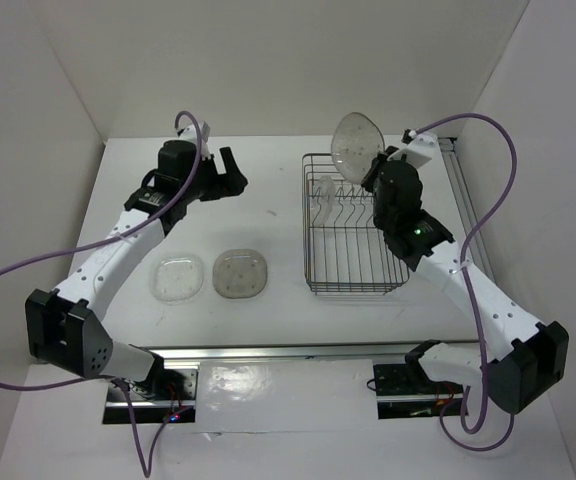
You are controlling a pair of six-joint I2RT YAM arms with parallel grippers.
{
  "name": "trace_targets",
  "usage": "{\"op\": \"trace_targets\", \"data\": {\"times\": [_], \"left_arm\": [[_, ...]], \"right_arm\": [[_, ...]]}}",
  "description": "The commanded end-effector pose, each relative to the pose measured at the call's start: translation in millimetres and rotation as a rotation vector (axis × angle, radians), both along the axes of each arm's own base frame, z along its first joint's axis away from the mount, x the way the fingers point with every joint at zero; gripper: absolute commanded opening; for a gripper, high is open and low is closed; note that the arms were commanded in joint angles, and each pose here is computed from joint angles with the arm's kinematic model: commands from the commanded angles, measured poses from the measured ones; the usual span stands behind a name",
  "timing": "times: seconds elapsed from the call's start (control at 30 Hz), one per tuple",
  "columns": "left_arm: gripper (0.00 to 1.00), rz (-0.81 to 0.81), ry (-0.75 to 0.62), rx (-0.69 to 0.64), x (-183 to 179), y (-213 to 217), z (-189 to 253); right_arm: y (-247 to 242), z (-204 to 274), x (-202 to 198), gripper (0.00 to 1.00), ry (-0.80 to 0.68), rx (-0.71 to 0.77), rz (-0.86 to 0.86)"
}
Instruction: Load the plates into the dish rack
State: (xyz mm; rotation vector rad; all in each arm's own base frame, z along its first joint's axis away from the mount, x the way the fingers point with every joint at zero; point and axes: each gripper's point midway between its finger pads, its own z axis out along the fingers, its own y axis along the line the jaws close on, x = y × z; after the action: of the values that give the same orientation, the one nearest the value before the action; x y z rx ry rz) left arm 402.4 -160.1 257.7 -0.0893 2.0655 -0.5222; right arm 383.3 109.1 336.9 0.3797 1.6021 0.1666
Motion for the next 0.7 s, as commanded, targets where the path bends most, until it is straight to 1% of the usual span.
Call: {"op": "trace_targets", "data": {"times": [0.0, 0.1, 0.2, 0.23, 0.3, 0.37, 0.4, 0.47, 0.67], "left_arm": [[1.00, 0.062, 0.005, 0.003, 7.6, 5.9, 9.2], [1.00, 0.070, 0.036, 0.019, 8.1, 7.4, 0.7], [1.00, 0.089, 0.033, 0.028, 9.2, 11.0, 2.8], [1.00, 0.090, 0.033, 0.028, 9.2, 11.1, 2.8], [1.00, 0.103, 0.035, 0.026, 9.3, 12.7, 4.8], [1.00, 0.122, 0.050, 0.042, 10.4, 16.3, -1.2], [1.00, 0.122, 0.042, 0.039, 11.4, 16.0, 2.9], [1.00, 0.149, 0.066, 0.051, 8.8, 21.0, -2.4], [1.00, 0.169, 0.054, 0.058, 8.4, 25.4, 3.6]], "right_arm": [[-48.2, 5.2, -12.1, 0.00, 0.037, -0.065, -0.228], [-60.8, -1.0, -15.3, 0.00, 0.058, -0.083, -0.307], [-71.0, -11.1, -17.4, 0.00, 0.080, -0.081, -0.390], [-69.4, -10.5, -14.8, 0.00, 0.076, -0.069, -0.392], [-62.5, -22.0, -8.8, 0.00, 0.103, -0.092, -0.382], [-57.0, -23.0, -1.7, 0.00, 0.104, -0.076, -0.375], [-56.1, -30.5, -0.1, 0.00, 0.127, -0.095, -0.375], [-48.2, -41.0, 6.9, 0.00, 0.148, -0.106, -0.367], [-35.5, -57.5, 17.4, 0.00, 0.166, -0.109, -0.340]]}}
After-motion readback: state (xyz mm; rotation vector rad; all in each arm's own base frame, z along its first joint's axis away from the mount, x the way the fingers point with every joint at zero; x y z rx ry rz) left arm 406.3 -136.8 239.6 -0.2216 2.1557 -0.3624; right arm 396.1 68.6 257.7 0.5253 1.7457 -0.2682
